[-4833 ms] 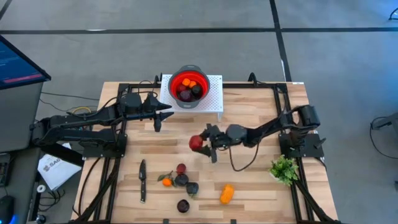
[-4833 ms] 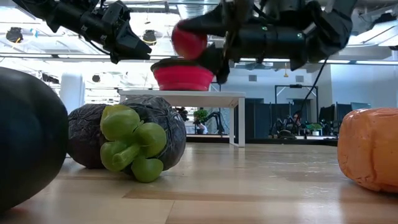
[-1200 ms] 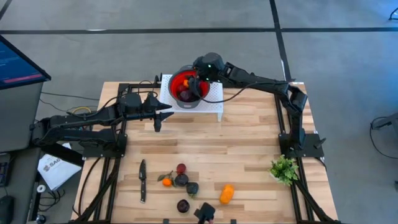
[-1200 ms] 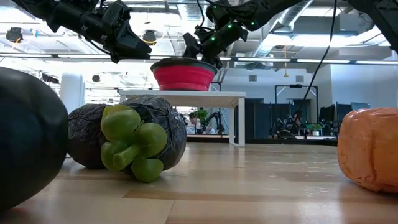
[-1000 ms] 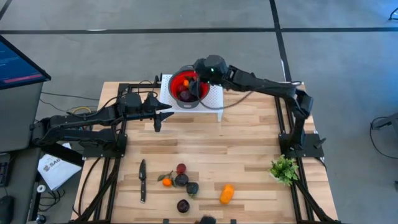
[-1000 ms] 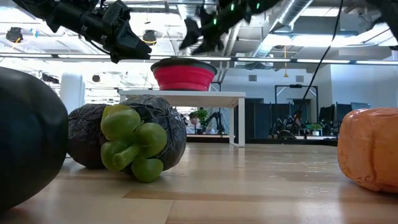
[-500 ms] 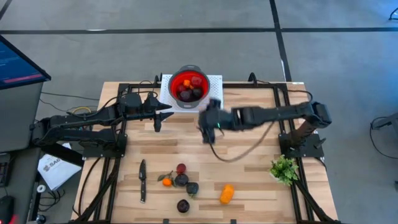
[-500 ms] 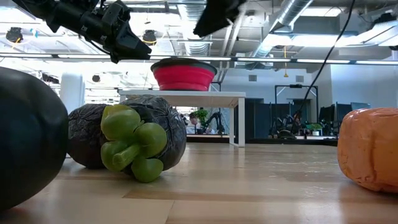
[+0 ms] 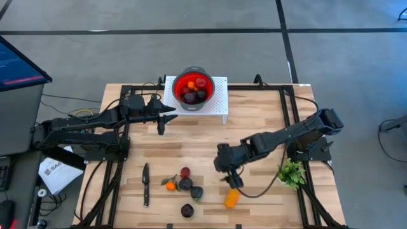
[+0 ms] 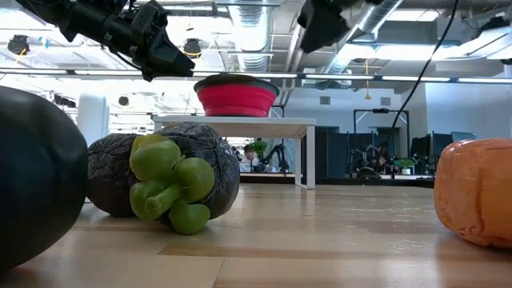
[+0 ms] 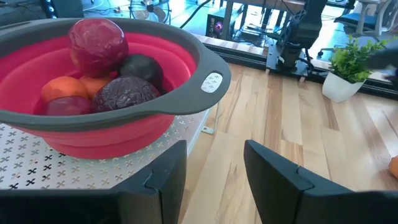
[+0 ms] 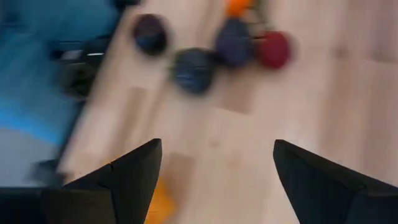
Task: Pick & Place Fruit
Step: Put the mango into the red strainer bowl
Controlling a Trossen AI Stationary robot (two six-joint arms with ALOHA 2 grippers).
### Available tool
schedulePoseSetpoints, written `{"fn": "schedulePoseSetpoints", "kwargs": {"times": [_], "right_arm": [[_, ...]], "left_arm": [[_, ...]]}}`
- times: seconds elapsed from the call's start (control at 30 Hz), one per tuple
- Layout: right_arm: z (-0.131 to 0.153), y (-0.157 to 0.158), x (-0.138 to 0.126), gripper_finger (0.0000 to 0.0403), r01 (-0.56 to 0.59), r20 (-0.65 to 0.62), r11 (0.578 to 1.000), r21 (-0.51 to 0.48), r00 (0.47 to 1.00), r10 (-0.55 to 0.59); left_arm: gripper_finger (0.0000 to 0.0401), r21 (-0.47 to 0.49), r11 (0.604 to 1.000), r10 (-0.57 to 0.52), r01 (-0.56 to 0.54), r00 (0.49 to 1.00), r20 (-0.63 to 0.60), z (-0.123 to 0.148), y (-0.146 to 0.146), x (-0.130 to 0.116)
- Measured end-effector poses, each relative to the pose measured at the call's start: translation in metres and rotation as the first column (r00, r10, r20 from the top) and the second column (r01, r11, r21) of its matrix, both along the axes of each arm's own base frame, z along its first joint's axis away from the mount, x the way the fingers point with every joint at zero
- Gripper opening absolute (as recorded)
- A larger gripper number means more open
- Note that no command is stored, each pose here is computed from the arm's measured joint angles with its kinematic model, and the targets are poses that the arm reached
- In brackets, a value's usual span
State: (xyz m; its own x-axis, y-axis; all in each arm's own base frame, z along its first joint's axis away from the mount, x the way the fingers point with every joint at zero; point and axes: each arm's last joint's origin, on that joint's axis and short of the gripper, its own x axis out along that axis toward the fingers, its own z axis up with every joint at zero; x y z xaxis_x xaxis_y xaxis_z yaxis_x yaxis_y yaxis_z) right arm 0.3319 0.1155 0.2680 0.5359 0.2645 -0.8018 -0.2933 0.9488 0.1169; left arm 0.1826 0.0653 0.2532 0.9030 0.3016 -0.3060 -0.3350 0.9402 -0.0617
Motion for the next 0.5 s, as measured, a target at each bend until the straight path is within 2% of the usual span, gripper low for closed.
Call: {"fn": "schedulePoseSetpoints", "kwargs": {"times": [0.07, 0.17, 0.23, 0.37, 0.5], "right_arm": [[0.0, 0.009, -0.003, 0.0302, -0.061, -0.011, 0.997, 0.057, 0.998, 0.062], [-0.01, 0.026, -0.004, 0.0307, -0.139, -0.048, 0.986, 0.088, 0.988, 0.144], [-0.022, 0.038, -0.01, 0.0316, -0.2, -0.123, 0.977, 0.074, 0.97, 0.208], [-0.04, 0.058, -0.014, 0.0341, -0.299, -0.178, 0.953, 0.054, 0.936, 0.304], [-0.058, 0.073, -0.011, 0.0359, -0.389, -0.17, 0.921, 0.003, 0.908, 0.384]], "left_arm": [[0.0153, -0.001, 1.0, 0.0, 0.0, 1.0, 0.001, 0.0, 0.0, 0.0], [0.0153, -0.002, 1.0, 0.001, -0.001, 1.0, 0.002, 0.0, 0.0, 0.0], [0.0153, -0.003, 1.0, 0.001, -0.001, 1.0, 0.003, 0.0, 0.0, 0.0], [0.0153, -0.023, 1.0, 0.008, -0.008, 1.0, 0.012, 0.0, 0.0, 0.0], [0.0153, -0.025, 1.0, 0.01, -0.01, 1.0, 0.014, 0.001, 0.0, 0.0]]}}
